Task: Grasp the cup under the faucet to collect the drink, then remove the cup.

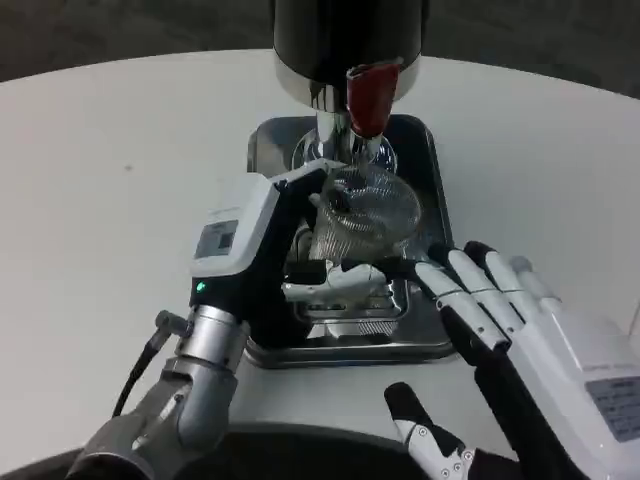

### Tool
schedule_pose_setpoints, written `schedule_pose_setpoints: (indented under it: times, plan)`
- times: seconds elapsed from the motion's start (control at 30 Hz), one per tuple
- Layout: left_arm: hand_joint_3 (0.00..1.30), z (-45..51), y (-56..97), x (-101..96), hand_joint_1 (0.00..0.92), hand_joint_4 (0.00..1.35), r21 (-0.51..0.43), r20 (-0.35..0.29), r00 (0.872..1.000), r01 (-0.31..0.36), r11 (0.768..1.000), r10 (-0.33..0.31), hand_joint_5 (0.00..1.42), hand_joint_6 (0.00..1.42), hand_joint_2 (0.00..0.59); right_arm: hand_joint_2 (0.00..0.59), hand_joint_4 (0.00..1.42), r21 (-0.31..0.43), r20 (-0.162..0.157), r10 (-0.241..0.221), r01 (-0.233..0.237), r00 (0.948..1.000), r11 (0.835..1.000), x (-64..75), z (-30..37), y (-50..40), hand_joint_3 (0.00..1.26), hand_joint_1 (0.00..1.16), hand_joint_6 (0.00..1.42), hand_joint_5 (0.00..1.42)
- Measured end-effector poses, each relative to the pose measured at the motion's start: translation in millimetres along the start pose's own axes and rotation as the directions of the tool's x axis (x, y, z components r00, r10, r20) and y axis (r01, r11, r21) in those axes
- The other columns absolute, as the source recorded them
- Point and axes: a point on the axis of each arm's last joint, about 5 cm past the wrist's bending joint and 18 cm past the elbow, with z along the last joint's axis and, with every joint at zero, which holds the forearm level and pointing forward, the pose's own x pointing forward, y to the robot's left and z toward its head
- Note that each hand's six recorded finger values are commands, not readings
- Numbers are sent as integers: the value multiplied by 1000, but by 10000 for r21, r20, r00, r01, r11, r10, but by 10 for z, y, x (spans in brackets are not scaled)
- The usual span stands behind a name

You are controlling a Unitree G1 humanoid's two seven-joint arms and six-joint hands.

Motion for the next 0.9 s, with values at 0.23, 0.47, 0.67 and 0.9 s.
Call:
schedule_pose_setpoints:
  times: [0.23, 0.47, 0.67, 0.9]
  plan:
    - [715, -29, 6, -20, 471, 670, 599, 237, 9996, -139, 9981, 125, 887, 756, 65, 454, 52, 52, -107, 37, -36, 9999, 10000, -8, -3, 3, 134, 455, 0, 10]
    - [283, -46, 31, -16, 322, 318, 992, 385, 9993, -18, 9951, -20, 619, 409, 76, 454, 52, 128, -190, 35, -32, 9998, 9999, -15, -1, 5, 134, 457, 0, 14]
    - [130, -61, 19, -56, 295, 185, 1080, 292, 9994, 171, 9940, -203, 558, 369, 79, 454, 52, 191, -229, 69, -64, 9997, 9998, -24, -3, 6, 134, 458, 3, 23]
    - [77, -70, 36, -88, 172, 120, 1008, 300, 9995, 69, 9949, -100, 488, 281, 37, 457, 52, 277, -301, 99, -91, 9995, 9996, -44, -1, 2, 143, 457, 14, 38]
